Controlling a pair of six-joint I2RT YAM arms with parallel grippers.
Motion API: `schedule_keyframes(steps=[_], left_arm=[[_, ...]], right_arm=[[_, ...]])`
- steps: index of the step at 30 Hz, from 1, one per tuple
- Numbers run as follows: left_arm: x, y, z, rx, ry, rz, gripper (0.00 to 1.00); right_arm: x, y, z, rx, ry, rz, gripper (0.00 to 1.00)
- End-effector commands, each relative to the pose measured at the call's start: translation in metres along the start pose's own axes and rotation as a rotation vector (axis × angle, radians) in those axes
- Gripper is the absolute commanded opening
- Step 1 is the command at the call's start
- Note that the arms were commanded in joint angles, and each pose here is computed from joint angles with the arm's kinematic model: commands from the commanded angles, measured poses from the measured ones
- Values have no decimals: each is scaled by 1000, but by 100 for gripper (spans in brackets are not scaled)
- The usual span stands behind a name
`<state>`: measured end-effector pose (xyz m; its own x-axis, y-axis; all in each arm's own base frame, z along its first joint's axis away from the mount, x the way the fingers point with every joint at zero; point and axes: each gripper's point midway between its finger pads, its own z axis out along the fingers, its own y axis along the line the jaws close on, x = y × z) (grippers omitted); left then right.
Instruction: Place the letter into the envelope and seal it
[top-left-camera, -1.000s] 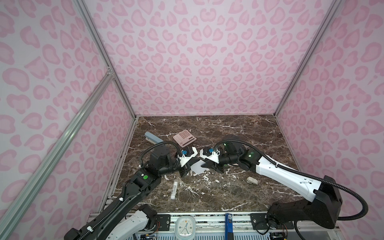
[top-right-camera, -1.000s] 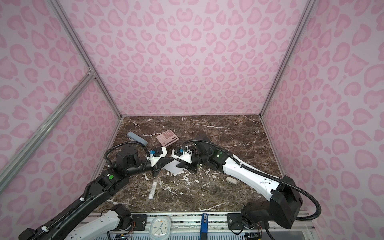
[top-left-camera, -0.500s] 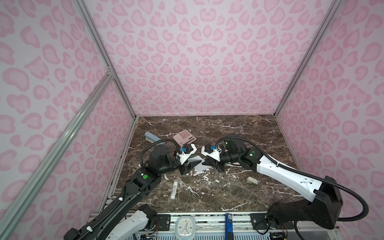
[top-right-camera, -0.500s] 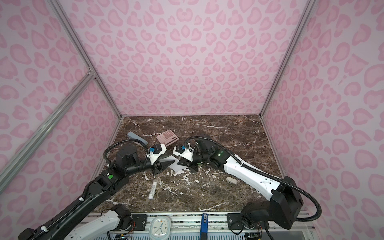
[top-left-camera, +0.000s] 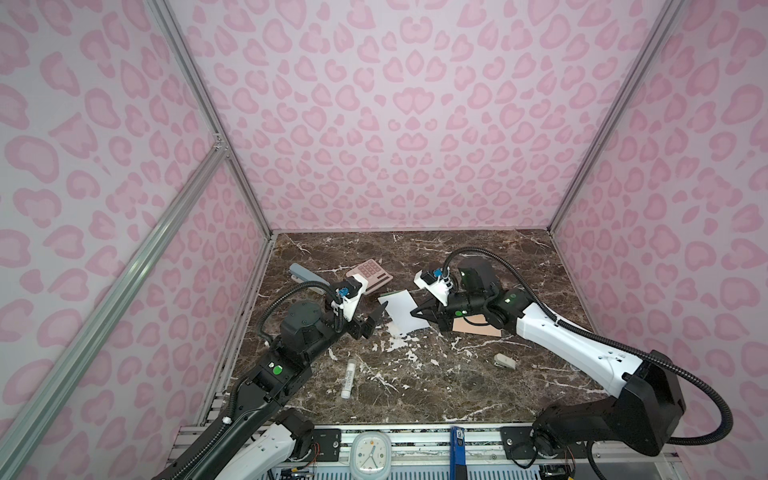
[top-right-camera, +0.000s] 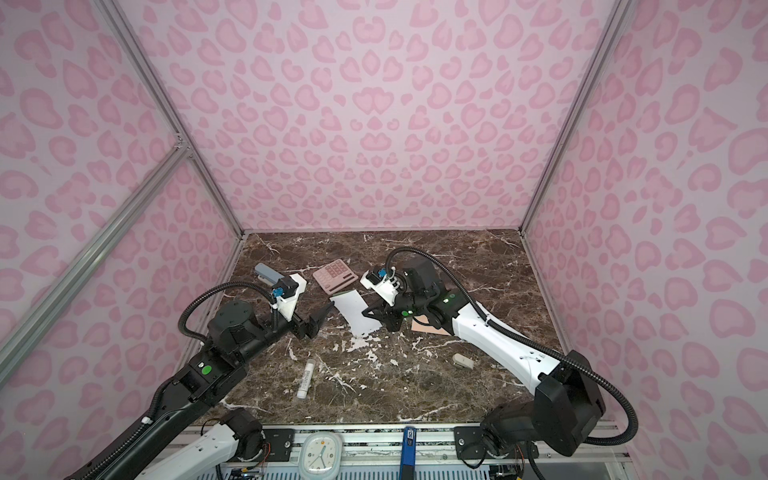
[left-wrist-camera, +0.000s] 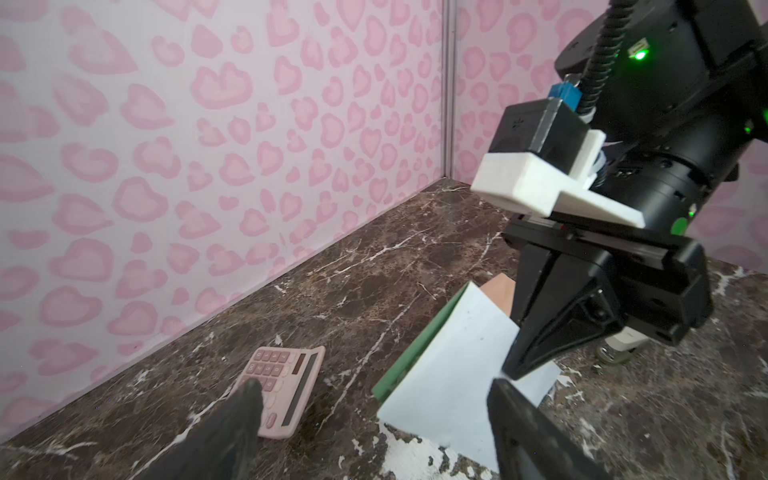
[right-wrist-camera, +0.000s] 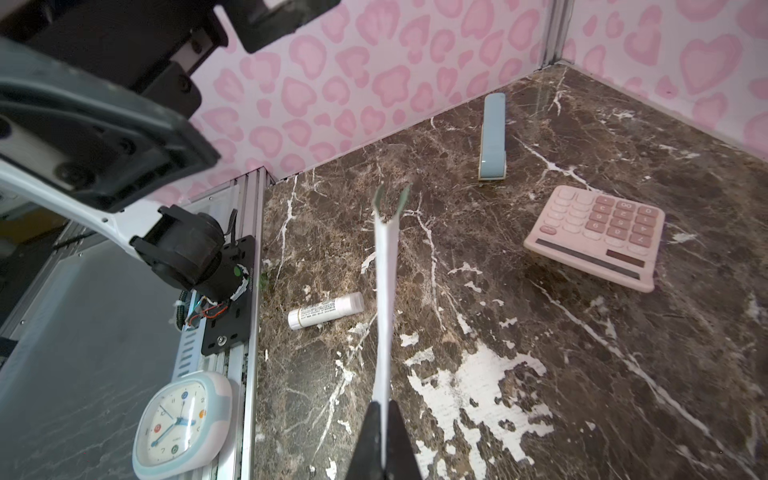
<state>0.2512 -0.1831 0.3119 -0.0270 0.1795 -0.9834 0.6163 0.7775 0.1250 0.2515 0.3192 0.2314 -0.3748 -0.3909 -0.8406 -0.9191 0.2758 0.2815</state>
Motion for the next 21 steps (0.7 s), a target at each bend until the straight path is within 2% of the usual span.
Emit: schedule_keyframes(steps=[1,10,14,18,21], left_arm=[[-8,18,-6,-109,-56,-14,87],[14,-6,-2,21,-35,-32,88],[19,-6,-2,19,-53,-57,90],[20,-4,-1,7,-51,-80,90],[19,5,-3,-41,-53,-106,91]], right_arm=[[-16,-3,-4,-15,-61,68,0],[-28,-6,-13,1,-106,62,0],[-33,-8,-14,8,-136,75,0],[-31,-23,-5,47,-141,152,0],[-25,-45,6,106,-140,287,0]])
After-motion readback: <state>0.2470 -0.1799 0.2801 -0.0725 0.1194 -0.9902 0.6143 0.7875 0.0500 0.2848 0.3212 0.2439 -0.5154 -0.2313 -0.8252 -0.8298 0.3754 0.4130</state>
